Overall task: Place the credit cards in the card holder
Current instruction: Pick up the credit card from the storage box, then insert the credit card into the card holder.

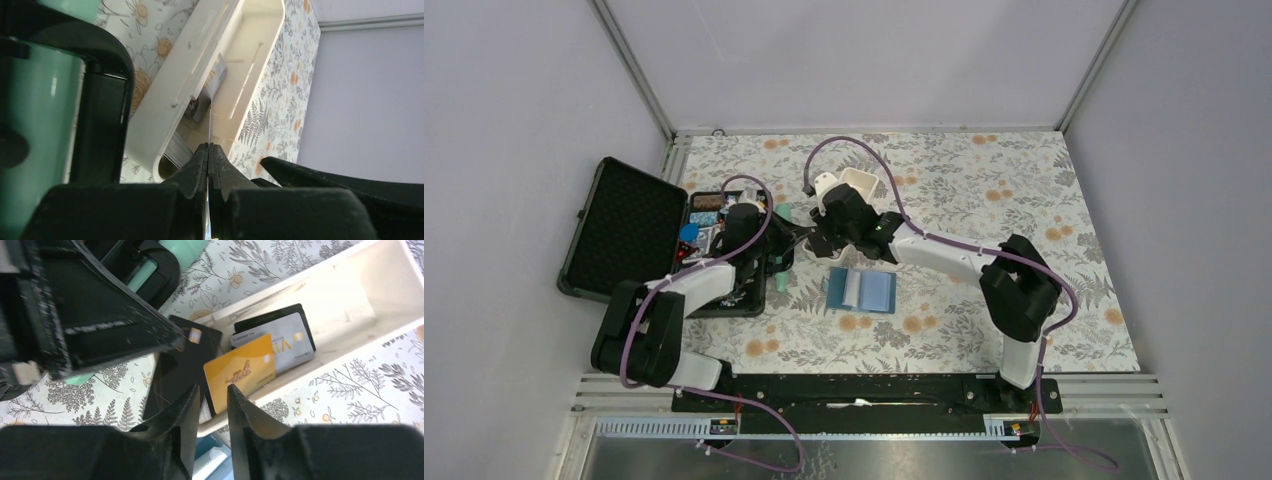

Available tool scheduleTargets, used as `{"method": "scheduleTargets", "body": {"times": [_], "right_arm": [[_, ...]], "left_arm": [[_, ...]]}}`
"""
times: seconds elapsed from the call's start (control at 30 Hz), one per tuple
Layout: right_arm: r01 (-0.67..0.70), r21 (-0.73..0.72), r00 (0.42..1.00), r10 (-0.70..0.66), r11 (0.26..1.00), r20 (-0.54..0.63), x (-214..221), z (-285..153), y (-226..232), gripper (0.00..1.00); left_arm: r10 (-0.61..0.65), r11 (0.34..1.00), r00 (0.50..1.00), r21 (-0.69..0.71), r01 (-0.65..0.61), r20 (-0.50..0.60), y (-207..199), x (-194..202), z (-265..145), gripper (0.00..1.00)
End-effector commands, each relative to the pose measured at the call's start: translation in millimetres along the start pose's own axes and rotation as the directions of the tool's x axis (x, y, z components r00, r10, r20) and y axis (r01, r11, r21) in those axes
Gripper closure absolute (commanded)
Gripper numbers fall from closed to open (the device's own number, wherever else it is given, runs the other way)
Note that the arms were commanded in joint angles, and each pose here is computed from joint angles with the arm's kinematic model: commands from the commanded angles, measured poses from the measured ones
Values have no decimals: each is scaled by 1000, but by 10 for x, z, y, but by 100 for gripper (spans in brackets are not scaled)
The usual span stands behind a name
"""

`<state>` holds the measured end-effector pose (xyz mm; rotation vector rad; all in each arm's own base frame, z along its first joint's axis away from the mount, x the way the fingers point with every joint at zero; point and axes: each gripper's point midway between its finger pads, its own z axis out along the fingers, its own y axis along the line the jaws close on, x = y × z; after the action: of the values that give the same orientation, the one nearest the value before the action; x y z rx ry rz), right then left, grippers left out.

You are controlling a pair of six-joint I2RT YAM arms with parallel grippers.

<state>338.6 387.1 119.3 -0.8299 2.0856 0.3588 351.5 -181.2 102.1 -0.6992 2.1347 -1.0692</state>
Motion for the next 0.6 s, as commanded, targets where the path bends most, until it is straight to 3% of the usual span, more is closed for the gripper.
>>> {"method": "scheduleTargets", "body": {"times": [0.0, 0.13, 0.3, 0.57], "right_arm": [[-83, 74, 994, 78, 994, 74, -259, -302, -180, 62], [-117, 81, 990, 110, 990, 84, -244, -417, -231, 45], [-160, 78, 983, 152, 984, 103, -224, -599, -305, 33], [-281, -65, 951, 287, 958, 119, -74, -964, -419, 24]], "left_arm": [[123, 992, 984, -47, -118, 126, -64, -295, -205, 100], [197, 979, 965, -89, -184, 172, -95, -398, -415, 100], [249, 966, 947, -121, -228, 203, -77, -446, -640, 100], [386, 910, 902, 82, -407, 195, -447, -212, -986, 100]]}}
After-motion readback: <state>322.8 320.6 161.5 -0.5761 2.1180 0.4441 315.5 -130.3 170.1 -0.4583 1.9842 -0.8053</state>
